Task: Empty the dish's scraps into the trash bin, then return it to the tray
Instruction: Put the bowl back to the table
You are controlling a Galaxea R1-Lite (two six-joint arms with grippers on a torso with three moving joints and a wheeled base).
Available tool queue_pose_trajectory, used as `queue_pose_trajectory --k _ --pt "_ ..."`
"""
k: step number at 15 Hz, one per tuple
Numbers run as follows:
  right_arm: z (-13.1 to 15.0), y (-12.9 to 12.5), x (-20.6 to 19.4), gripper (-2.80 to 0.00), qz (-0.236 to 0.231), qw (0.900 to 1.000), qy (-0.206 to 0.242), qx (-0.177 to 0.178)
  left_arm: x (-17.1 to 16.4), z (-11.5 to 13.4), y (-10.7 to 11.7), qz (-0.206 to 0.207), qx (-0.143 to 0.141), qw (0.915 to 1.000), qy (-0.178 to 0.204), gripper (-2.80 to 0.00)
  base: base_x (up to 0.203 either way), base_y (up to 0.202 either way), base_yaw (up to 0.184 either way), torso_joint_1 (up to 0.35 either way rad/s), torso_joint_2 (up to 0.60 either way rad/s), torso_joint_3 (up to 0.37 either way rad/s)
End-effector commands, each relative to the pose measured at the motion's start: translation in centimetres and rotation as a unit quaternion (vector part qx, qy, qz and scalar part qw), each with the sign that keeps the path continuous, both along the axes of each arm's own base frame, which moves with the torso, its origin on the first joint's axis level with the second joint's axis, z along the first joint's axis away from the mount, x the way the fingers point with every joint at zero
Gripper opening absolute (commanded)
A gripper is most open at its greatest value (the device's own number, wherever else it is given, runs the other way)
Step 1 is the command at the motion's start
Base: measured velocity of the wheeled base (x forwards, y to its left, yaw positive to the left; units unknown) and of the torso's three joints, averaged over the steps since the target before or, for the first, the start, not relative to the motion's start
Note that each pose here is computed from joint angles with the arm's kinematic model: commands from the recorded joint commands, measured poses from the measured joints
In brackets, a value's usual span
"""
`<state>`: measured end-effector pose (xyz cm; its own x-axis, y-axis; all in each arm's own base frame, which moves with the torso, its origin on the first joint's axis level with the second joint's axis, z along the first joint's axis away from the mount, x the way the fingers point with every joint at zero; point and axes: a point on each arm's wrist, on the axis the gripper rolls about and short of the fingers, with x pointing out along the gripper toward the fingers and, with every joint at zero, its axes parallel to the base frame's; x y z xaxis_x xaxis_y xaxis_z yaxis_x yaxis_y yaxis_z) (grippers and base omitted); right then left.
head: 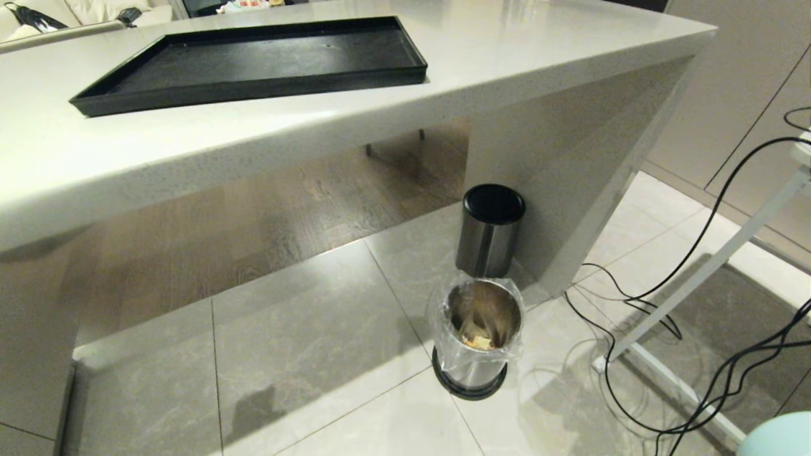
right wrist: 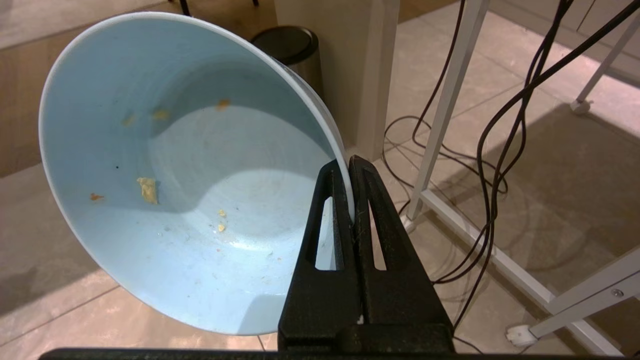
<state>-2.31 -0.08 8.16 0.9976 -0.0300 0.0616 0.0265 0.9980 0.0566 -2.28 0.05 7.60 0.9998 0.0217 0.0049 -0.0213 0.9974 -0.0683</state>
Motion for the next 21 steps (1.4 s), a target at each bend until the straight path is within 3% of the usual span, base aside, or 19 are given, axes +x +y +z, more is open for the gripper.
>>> queue_pose_trajectory --k 1,6,21 --pt "0.01 0.0 0.01 -2.8 0.001 1.0 0.0 0.0 0.01 0.01 0.0 0.0 0.0 1.0 0.0 -2.8 0.0 0.0 0.0 0.002 0.0 0.206" --pt "0.01 0.0 0.01 -2.8 0.0 1.0 0.0 0.0 0.01 0.01 0.0 0.001 0.0 1.0 0.0 -2.8 0.0 0.0 0.0 0.001 0.0 0.201" --pt "0.01 0.0 0.01 -2.8 0.0 1.0 0.0 0.0 0.01 0.01 0.0 0.0 0.001 1.0 0.0 -2.8 0.0 0.0 0.0 0.001 0.0 0.016"
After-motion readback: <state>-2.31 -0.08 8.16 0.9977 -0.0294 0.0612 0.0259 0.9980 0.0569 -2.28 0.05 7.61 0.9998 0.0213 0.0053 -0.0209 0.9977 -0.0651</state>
